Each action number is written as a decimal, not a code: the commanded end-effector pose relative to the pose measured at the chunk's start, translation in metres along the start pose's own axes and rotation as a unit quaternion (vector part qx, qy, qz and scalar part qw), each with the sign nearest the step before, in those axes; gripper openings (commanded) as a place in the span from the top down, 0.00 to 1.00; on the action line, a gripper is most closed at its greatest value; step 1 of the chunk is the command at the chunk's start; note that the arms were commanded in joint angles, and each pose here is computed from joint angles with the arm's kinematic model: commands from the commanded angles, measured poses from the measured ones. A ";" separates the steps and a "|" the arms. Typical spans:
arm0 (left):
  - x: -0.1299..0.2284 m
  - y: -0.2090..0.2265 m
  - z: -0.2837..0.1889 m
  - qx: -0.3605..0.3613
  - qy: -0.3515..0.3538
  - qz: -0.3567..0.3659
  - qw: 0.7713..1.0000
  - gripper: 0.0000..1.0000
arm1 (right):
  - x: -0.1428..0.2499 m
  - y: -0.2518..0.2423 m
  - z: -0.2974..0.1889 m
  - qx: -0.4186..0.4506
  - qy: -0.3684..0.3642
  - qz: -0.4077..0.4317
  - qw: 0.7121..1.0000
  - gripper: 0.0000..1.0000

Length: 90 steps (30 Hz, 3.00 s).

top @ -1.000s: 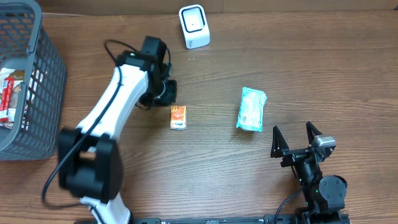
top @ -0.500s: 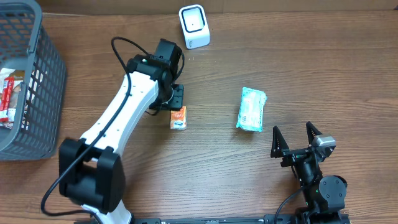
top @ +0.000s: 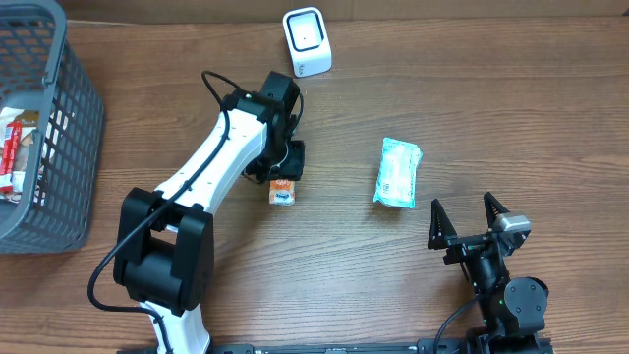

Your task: Scan the item barcode

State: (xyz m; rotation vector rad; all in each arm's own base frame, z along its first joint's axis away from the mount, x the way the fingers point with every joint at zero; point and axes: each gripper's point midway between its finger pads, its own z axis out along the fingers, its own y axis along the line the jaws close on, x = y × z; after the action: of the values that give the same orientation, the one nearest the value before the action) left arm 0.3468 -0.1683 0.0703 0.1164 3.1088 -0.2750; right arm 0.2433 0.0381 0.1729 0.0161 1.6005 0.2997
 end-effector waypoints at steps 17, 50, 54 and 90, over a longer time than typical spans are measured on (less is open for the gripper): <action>-0.013 -0.172 -0.021 0.140 -0.116 0.096 0.979 0.31 | 0.002 -0.003 0.000 0.006 -0.002 0.002 1.000 0.00; 0.013 -0.191 0.025 0.131 -0.059 0.074 0.987 0.96 | 0.002 -0.003 0.000 0.006 -0.002 0.002 1.000 0.00; 0.009 -0.194 0.016 0.141 -0.066 0.074 0.985 0.96 | 0.002 -0.003 0.000 0.006 -0.002 0.002 1.000 0.00; -0.008 -0.099 -0.041 0.038 -0.106 -0.012 0.994 0.96 | 0.002 -0.003 0.000 0.006 -0.002 0.002 1.000 0.00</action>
State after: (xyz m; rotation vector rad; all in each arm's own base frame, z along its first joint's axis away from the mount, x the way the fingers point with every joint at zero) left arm 0.3482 -0.2604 0.1266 0.0216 2.9306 -0.4866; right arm 0.2433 0.0380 0.1731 0.0166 1.5998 0.2998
